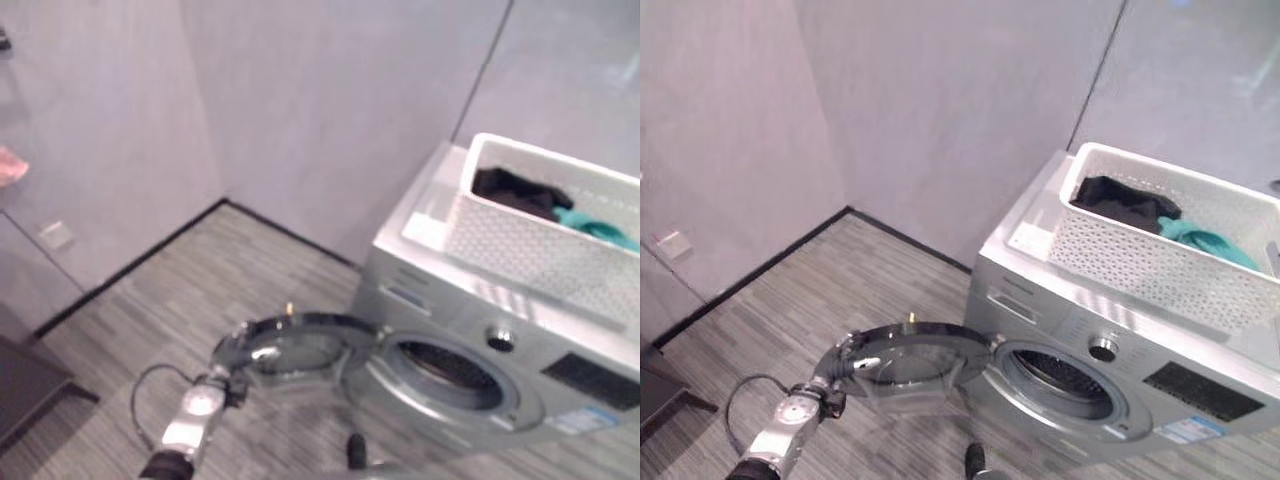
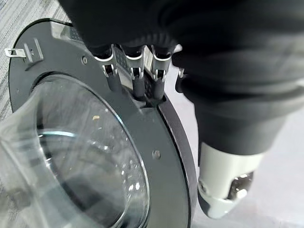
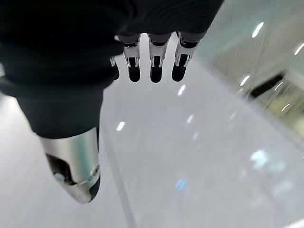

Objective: Grab the laundry basket,head to the washer,open it,put in the laundry and shut it.

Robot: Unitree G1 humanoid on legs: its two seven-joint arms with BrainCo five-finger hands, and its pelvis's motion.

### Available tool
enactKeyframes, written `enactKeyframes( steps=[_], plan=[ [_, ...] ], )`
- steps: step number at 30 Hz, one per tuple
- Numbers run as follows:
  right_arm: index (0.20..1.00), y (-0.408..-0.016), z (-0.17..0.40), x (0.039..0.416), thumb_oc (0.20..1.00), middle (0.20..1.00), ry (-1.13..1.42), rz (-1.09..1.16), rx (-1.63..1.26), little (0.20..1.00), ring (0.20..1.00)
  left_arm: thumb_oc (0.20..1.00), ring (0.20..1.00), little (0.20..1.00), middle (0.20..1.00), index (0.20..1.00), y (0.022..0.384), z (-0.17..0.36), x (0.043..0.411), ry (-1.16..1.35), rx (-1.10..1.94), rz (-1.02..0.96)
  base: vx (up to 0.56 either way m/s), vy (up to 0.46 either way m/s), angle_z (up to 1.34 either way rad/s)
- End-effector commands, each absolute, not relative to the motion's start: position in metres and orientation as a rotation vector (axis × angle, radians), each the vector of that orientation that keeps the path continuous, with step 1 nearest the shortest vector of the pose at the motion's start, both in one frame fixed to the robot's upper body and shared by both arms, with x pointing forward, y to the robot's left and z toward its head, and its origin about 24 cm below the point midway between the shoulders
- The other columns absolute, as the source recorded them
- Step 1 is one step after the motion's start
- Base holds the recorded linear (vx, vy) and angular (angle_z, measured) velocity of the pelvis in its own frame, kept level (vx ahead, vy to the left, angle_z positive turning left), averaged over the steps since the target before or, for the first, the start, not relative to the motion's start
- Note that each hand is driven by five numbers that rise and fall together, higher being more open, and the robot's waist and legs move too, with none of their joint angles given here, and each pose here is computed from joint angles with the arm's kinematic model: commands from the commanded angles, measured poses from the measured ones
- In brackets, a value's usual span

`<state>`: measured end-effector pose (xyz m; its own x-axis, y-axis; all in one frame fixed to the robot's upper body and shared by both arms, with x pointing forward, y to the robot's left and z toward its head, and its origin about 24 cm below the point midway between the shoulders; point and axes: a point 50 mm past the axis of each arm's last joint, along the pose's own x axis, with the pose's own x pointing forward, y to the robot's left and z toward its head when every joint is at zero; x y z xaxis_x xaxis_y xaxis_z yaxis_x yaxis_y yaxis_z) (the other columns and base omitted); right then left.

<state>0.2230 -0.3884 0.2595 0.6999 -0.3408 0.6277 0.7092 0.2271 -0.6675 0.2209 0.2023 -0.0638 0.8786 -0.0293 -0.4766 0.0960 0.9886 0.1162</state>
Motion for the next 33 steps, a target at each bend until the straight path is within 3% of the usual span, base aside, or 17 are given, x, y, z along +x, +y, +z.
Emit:
enactKeyframes(
  steps=[1, 6, 14, 33],
  plan=[
    [1.0, -0.386, 0.3, 0.232, 1.0, 1.0, -0.483, -0.772, -1.078, 1.0, 1.0, 1.0, 1.0, 1.0, 1.0, 1.0, 0.185, -0.085, 0.212, 0.63, 0.114, -0.153, 0.08, -0.295, 0.07],
    [1.0, -0.373, 0.299, 0.249, 1.0, 1.0, -0.461, -0.655, -1.043, 1.0, 1.0, 1.0, 1.0, 1.0, 1.0, 1.0, 0.196, -0.085, 0.212, 0.64, 0.092, -0.093, 0.12, -0.299, -0.05],
    [1.0, -0.364, 0.34, 0.258, 1.0, 1.0, -0.495, -0.588, -1.119, 1.0, 1.0, 1.0, 1.0, 1.0, 1.0, 1.0, 0.189, -0.084, 0.221, 0.616, 0.045, -0.079, -0.04, 0.061, -0.53],
    [1.0, -0.348, 0.304, 0.287, 1.0, 1.0, -0.27, -0.318, -1.149, 1.0, 1.0, 1.0, 1.0, 1.0, 1.0, 1.0, 0.164, -0.096, 0.21, 0.689, 0.068, -0.235, -0.08, 0.065, -0.3]
  ],
)
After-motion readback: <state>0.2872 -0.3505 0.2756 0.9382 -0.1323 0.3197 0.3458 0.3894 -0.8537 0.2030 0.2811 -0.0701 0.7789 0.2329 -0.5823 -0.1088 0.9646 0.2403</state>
